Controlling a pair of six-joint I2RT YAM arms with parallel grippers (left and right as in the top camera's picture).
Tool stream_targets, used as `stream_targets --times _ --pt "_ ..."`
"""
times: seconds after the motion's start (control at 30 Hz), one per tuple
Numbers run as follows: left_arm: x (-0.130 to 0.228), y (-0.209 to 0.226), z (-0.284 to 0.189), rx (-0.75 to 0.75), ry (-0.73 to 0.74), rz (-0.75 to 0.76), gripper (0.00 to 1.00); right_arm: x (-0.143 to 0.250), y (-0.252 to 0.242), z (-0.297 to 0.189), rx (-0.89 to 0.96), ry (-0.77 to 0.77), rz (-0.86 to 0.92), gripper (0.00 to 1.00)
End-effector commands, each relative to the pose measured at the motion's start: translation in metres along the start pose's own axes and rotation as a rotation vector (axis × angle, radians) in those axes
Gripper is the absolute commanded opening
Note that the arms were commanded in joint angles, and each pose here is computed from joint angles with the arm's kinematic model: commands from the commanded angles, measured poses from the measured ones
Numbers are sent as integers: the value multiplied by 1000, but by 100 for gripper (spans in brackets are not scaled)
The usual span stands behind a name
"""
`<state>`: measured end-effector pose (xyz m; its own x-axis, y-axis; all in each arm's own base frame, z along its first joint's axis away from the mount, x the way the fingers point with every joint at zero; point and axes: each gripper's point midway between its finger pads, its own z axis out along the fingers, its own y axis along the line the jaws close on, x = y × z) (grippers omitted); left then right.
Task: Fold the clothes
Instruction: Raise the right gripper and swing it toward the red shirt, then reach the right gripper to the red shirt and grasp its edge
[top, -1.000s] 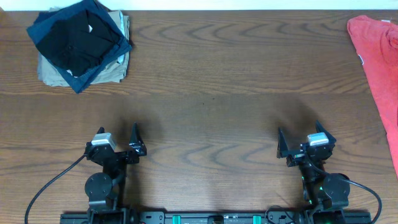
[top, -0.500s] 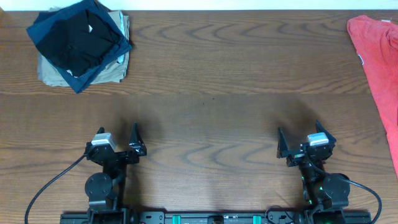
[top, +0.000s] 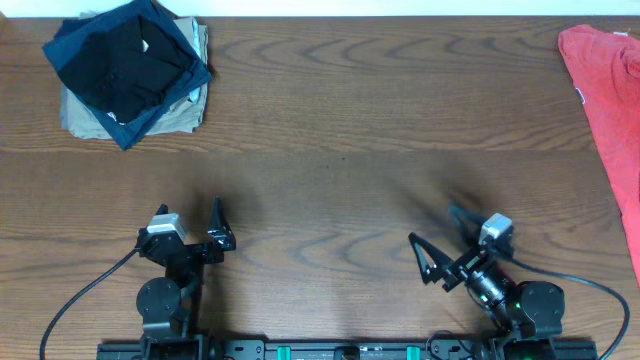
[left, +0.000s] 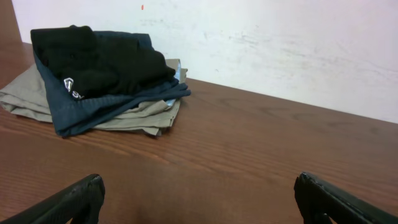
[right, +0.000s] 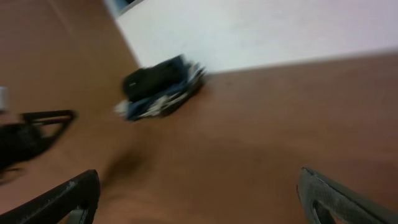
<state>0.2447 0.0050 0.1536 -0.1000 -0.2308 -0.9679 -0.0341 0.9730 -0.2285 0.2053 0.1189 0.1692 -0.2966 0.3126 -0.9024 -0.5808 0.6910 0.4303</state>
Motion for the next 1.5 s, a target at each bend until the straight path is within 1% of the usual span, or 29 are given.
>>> stream_targets --times 0.0,0.07,0.13,0.2,0.3,0.33,0.43,0.5,0.57,0.6,0.63,0.7,0.8,0.9,1.0,1.1,1.2,1.27,1.37,1.47 --pt "15 4 1 -11 41 -11 98 2 15 -2 -88 32 199 99" --pt "15 4 1 -11 40 -11 98 -15 24 -3 -128 -30 191 99" --pt "15 4 1 -11 40 -11 98 -41 39 -8 -187 -131 100 99" --pt "15 4 1 -11 41 -11 98 -74 53 -17 -214 -267 8 99" --pt "15 4 1 -11 41 -11 98 -113 52 -28 -134 -407 -21 99" --pt "15 4 1 -11 41 -11 98 -124 53 -30 -108 -433 -48 99" --pt "15 4 1 -11 41 -11 98 -149 55 -31 -25 -446 -174 99" --pt "15 4 1 -11 41 -11 98 -166 44 -25 85 -417 -245 99" --pt "15 4 1 -11 41 -11 98 -185 24 -17 238 -372 -317 99" --pt "15 4 1 -11 41 -11 98 -202 3 -12 371 -341 -335 99" --pt "15 4 1 -11 41 -11 98 -210 -8 -10 434 -326 -339 99" --pt "15 4 1 -11 41 -11 98 -234 -41 -6 623 -278 -342 99" --pt "15 4 1 -11 41 -11 98 -269 -99 2 885 -160 -323 99" --pt "15 4 1 -11 41 -11 98 -288 -159 12 1028 -3 -248 99" --pt "15 4 1 -11 41 -11 98 -294 -228 8 1152 177 -137 99" --pt "15 4 1 -11 41 -11 98 -290 -284 -10 1271 333 -49 99" --pt "15 4 1 -11 41 -11 98 -288 -325 -39 1407 402 3 99" --pt "15 4 1 -11 40 -11 98 -283 -347 -58 1471 420 32 99" --pt "15 4 1 -11 40 -11 98 -267 -378 -92 1543 420 128 99" --pt "15 4 1 -11 41 -11 98 -251 -402 -125 1573 425 216 99"
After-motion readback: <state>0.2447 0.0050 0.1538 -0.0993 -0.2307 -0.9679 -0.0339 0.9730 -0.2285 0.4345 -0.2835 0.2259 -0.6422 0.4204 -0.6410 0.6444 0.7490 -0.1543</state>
